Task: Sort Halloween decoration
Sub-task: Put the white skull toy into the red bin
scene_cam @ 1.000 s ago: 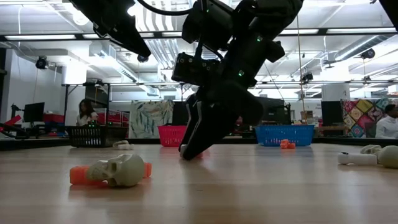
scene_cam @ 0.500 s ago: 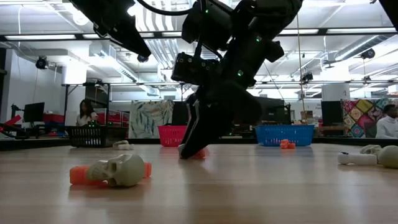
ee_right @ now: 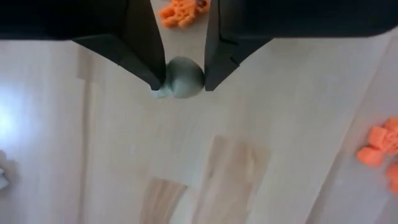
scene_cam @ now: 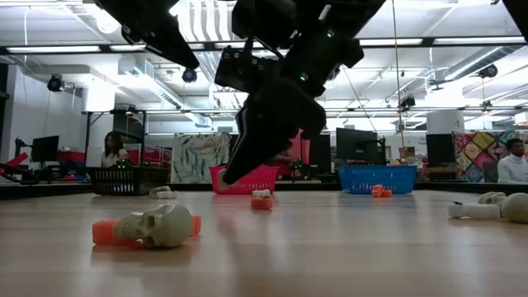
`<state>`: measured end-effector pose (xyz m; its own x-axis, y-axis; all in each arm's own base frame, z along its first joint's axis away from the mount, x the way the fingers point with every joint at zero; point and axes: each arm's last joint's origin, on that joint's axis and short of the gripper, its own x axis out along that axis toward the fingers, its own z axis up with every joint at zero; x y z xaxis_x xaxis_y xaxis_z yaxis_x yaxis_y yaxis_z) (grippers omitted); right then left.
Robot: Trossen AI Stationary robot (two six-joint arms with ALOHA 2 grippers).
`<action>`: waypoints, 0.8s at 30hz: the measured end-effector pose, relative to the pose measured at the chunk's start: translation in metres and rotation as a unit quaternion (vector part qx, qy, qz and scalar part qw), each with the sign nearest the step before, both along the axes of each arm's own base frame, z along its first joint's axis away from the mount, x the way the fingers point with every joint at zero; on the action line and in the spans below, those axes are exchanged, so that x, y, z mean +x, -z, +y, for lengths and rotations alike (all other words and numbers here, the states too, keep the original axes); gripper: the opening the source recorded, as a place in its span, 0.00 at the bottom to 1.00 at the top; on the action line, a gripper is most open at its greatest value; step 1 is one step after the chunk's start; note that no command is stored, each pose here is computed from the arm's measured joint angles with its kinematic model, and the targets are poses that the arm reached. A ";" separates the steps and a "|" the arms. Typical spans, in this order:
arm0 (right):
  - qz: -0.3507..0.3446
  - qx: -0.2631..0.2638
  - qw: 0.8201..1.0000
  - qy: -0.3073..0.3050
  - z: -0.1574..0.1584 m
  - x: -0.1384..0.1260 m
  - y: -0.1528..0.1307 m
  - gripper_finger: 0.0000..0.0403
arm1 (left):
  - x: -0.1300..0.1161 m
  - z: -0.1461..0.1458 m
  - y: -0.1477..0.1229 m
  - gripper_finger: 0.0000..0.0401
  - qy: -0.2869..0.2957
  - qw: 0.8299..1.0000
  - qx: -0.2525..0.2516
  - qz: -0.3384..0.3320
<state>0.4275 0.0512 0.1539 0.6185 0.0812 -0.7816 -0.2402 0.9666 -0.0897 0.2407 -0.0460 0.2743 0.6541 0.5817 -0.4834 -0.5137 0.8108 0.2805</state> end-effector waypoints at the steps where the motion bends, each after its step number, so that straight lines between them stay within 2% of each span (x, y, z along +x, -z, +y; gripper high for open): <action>1: -0.001 0.000 1.000 0.002 -0.002 0.001 0.000 0.23 | 0.000 0.000 0.000 0.26 0.000 1.000 0.000 -0.001; 8: 0.000 0.010 1.000 0.006 -0.009 0.001 -0.001 0.14 | -0.001 0.000 -0.001 0.26 0.001 1.000 0.002 0.000; 24: 0.000 0.010 1.000 0.005 -0.011 0.001 -0.001 0.02 | -0.001 0.000 -0.001 0.26 0.001 1.000 0.002 0.001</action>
<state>0.4287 0.0401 0.1545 0.6196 0.0908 -0.7796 -0.2307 0.9705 -0.0703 0.2401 -0.0458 0.2751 0.6552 0.5821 -0.4815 -0.5111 0.8109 0.2849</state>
